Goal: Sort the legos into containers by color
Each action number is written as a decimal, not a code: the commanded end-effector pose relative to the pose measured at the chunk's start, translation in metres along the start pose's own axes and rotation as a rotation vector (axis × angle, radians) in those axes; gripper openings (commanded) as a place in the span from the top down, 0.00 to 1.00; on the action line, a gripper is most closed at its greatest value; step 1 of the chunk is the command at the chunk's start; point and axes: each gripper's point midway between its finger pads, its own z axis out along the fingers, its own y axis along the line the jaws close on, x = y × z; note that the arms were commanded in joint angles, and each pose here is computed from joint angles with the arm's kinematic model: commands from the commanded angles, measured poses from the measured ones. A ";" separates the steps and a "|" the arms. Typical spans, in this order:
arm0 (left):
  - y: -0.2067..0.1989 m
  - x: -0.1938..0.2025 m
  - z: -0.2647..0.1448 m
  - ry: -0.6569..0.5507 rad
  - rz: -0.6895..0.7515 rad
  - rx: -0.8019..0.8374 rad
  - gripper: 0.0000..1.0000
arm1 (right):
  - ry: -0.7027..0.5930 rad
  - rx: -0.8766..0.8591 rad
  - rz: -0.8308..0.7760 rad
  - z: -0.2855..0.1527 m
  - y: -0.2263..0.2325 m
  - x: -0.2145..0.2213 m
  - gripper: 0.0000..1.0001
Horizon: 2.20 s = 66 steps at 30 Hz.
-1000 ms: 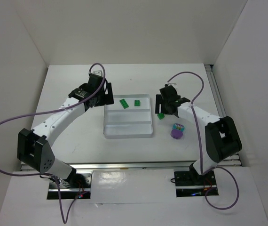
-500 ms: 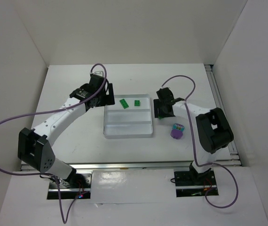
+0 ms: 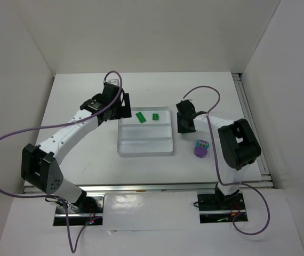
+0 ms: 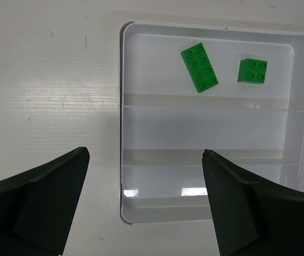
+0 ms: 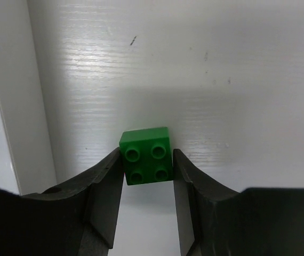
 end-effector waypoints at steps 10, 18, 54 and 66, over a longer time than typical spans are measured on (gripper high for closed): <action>-0.011 -0.011 0.000 -0.022 -0.015 0.026 0.01 | -0.304 -0.125 0.065 -0.086 0.047 -0.098 0.60; -0.005 -0.017 -0.006 -0.050 -0.039 -0.003 0.01 | -0.269 -0.213 0.006 -0.049 0.119 -0.118 0.57; -0.037 -0.011 0.010 -0.008 0.071 0.084 0.00 | -0.015 0.282 0.587 -0.103 -0.069 0.050 0.06; -0.047 -0.006 0.016 0.012 0.090 0.089 0.00 | 0.074 0.225 0.560 -0.078 -0.061 0.075 0.06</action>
